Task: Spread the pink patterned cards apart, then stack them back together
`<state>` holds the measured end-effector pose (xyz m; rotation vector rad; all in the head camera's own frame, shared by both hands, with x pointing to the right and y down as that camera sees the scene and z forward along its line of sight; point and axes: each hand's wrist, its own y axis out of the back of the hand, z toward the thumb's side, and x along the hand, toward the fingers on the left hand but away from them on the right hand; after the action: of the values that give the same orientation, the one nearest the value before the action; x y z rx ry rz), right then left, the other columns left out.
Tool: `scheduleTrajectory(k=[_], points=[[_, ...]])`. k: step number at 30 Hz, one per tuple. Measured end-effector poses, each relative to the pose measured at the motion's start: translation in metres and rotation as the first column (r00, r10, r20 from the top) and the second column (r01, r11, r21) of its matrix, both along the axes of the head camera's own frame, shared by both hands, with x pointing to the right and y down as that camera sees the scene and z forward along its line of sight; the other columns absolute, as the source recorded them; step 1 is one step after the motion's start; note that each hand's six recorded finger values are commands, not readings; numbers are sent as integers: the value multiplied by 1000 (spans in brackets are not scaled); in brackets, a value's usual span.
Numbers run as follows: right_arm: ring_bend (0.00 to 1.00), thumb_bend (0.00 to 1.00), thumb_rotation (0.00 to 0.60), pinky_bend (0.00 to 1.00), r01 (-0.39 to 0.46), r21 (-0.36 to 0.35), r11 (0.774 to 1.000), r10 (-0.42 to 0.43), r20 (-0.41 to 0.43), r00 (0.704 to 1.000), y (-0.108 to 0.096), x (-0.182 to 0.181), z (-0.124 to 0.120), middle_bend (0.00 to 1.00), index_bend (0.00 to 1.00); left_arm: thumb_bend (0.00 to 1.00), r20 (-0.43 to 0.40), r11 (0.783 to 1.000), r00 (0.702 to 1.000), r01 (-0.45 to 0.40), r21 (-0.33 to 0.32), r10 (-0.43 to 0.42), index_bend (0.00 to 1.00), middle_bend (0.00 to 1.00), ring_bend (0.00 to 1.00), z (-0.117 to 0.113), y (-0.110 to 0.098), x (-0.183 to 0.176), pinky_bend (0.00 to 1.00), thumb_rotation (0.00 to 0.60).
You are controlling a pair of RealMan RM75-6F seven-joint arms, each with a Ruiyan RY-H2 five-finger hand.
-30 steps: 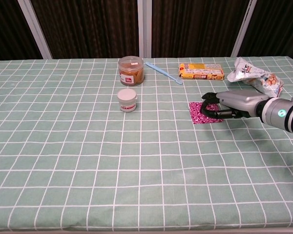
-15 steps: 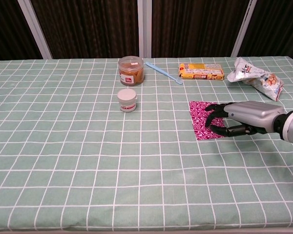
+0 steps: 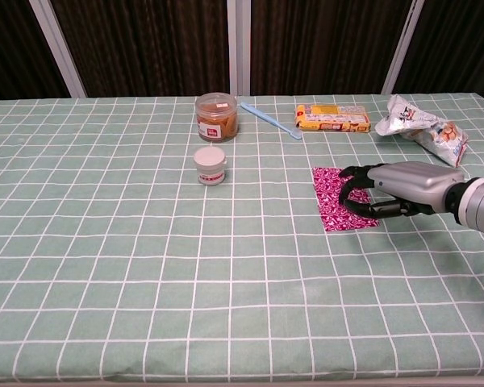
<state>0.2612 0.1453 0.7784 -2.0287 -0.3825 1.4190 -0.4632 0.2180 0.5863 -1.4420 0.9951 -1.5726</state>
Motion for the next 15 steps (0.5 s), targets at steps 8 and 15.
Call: scheduleTrajectory(k=[8,15], points=[[0,395,40,0,23,-9,1000,-23,0,1000,10,1,-2,1,251,91,-1,1000,1000,-3,0,3,216,215,180,1,-1,0,189,600],[0,396,31,0,31,1,1000,-31,22,999,18,1,-13,1,251,91,-4,1000,1000,-5,4,5,216,215,180,1,-2,0,189,600]])
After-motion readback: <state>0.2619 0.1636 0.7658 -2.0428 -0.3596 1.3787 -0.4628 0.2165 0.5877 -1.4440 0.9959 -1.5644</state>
